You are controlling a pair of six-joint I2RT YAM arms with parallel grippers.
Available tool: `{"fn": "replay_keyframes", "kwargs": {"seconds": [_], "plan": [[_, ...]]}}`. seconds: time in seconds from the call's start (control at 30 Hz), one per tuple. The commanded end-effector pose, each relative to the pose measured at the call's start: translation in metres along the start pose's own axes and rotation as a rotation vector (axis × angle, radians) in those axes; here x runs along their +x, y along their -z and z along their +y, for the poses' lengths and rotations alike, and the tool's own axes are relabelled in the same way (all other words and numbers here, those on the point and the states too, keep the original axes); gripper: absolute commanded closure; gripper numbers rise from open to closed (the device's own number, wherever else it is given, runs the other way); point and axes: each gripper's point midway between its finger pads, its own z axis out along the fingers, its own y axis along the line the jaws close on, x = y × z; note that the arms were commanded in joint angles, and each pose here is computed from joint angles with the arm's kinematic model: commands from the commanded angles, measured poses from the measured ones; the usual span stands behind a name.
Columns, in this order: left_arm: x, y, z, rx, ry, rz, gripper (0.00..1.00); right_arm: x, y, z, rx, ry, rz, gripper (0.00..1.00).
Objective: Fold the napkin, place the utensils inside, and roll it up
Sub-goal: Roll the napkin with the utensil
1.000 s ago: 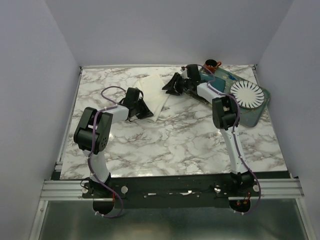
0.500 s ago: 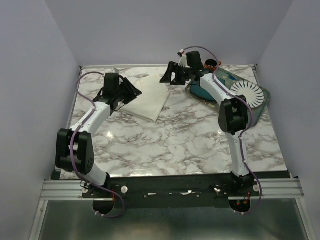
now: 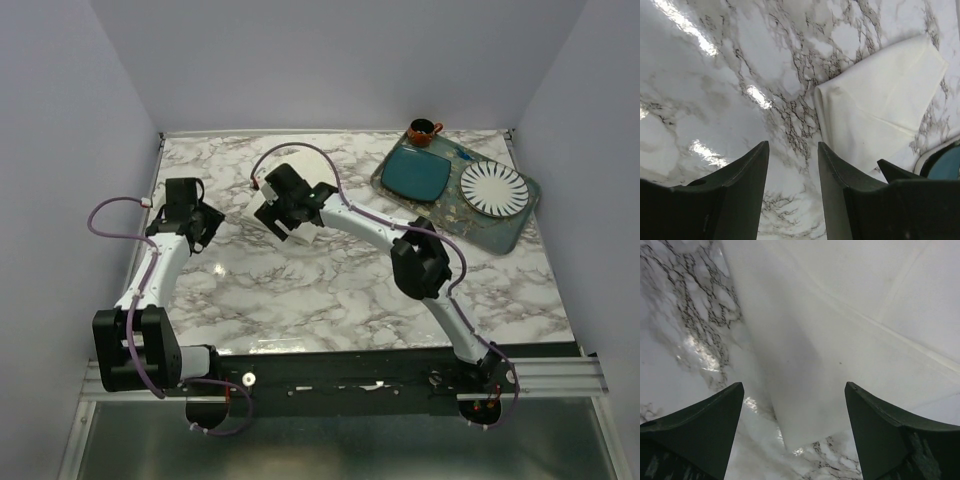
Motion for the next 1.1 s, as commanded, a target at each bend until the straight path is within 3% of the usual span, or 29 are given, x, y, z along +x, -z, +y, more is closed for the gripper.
{"fn": "replay_keyframes", "kwargs": {"seconds": [0.0, 0.07, 0.3, 0.33, 0.4, 0.7, 1.07], "plan": [[-0.01, 0.001, 0.024, -0.085, 0.05, -0.043, 0.47, 0.009, -0.004, -0.021, 0.142, 0.163, 0.063, 0.14], [-0.007, -0.003, 0.024, -0.085, 0.057, -0.017, 0.47, 0.013, -0.01, -0.008, 0.124, 0.21, 0.074, 0.26], [0.004, -0.018, 0.028, -0.095, 0.048, 0.036, 0.48, 0.019, -0.019, 0.007, 0.087, 0.211, 0.075, 0.33], [0.005, -0.019, 0.028, -0.094, 0.048, 0.04, 0.48, 0.018, -0.02, 0.009, 0.08, 0.209, 0.072, 0.4], [0.006, -0.02, 0.026, -0.087, 0.045, 0.048, 0.48, 0.017, -0.021, 0.011, 0.075, 0.205, 0.071, 0.46], [0.011, -0.027, 0.026, -0.082, 0.034, 0.073, 0.48, 0.011, -0.022, 0.036, 0.013, 0.202, 0.046, 0.46], [0.008, -0.025, 0.021, -0.066, 0.024, 0.071, 0.49, 0.031, -0.045, 0.028, 0.067, 0.251, 0.101, 0.49]]}}
